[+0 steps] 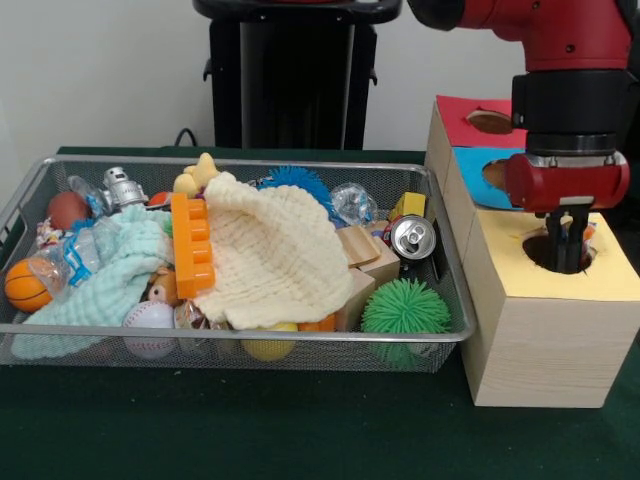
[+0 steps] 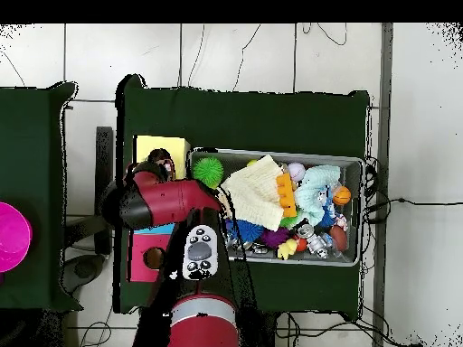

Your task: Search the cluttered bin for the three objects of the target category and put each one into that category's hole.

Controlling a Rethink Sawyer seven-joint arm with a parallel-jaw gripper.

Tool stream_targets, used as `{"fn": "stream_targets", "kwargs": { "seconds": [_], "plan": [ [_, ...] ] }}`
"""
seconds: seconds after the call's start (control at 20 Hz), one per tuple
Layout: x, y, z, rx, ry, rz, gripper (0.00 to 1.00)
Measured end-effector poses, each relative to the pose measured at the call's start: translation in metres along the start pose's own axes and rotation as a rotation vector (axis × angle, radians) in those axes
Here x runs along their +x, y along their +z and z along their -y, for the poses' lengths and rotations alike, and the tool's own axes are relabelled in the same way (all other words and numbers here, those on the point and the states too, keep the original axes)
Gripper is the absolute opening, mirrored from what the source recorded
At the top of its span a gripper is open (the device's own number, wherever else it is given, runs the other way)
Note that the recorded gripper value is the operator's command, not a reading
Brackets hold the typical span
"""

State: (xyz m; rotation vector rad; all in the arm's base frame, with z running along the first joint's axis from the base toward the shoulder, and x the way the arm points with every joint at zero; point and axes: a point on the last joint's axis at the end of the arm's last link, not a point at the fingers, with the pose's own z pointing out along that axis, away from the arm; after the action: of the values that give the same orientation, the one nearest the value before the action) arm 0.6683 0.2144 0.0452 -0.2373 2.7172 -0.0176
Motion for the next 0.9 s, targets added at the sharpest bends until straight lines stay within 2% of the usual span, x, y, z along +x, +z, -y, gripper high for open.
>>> {"fn": "stream_targets", "kwargs": {
  "seconds": [0.05,0.25,0.45,0.9],
  "plan": [
    [0.0047,0.0035,-0.0049,-0.005,-0.001,-0.011,0.0],
    [0.002,0.0025,-0.0033,-0.02,0.018,-0.012,0.0],
    [0.0018,0.0016,0.0003,-0.038,0.04,-0.034,0.0],
    [0.0023,0.0002,-0.0005,-0.035,0.035,-0.039,0.0]
  ]
}}
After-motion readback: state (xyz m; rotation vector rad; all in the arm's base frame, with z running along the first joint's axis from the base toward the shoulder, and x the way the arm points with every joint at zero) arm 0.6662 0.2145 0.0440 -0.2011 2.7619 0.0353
